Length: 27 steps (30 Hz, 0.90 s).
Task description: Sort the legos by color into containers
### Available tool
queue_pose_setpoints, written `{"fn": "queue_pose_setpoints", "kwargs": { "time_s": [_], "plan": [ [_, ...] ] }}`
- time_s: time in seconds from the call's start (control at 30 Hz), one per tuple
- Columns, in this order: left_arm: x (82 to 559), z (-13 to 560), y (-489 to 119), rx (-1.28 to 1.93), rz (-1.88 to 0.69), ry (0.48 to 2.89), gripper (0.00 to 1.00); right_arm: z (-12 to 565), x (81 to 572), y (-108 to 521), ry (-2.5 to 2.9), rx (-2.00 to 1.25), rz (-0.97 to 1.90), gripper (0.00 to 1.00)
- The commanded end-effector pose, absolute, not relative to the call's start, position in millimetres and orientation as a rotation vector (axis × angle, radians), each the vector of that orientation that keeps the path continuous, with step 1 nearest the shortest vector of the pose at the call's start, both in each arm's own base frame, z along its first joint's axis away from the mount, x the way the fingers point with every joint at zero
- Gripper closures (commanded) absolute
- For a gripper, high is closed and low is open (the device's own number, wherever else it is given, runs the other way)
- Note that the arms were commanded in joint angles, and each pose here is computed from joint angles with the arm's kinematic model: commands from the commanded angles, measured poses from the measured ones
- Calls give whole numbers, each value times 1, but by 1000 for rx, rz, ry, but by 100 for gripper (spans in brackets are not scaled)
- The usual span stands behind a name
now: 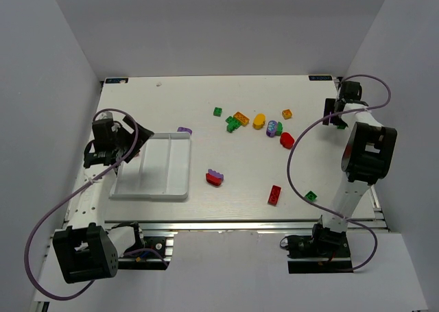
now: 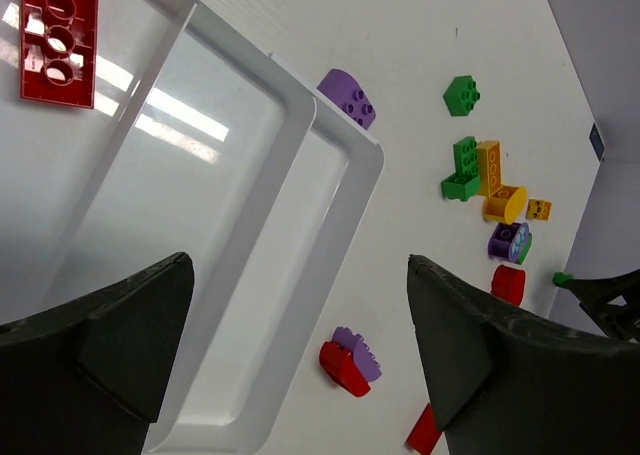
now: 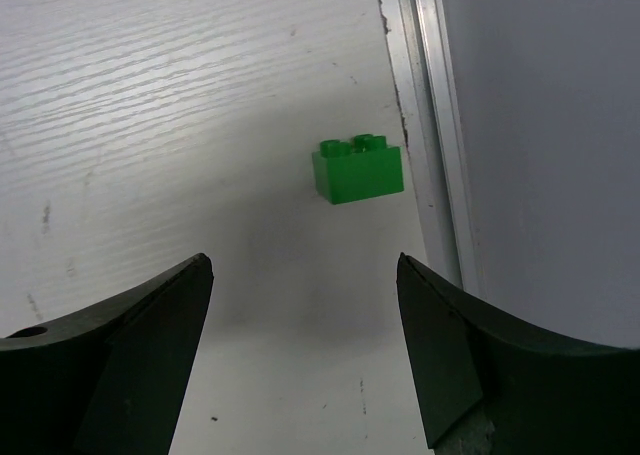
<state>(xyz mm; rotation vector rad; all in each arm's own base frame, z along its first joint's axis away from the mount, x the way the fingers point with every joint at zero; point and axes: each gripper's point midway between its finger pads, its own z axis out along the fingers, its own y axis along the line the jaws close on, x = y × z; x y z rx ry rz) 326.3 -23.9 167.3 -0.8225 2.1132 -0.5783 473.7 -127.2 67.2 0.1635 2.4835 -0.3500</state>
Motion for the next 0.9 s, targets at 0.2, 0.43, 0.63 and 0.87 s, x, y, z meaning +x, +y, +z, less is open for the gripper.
{"fn": "queue_pose_setpoints", "kwargs": {
  "time_s": [0.2,0.43,0.63,0.87],
  "plan": [
    [323,165,-37,-817,-616,2117,2,84,509,-150,2383,189,-411,20],
    [323,164,-40,-813,-618,2121,2,74,517,-156,2395,192,-399,18],
    [324,161,-42,-818,-624,2123,2,66,521,-162,2409,202,-397,18],
    [326,162,-44,-817,-627,2121,2,52,523,-161,2435,195,-380,20]
  ]
}}
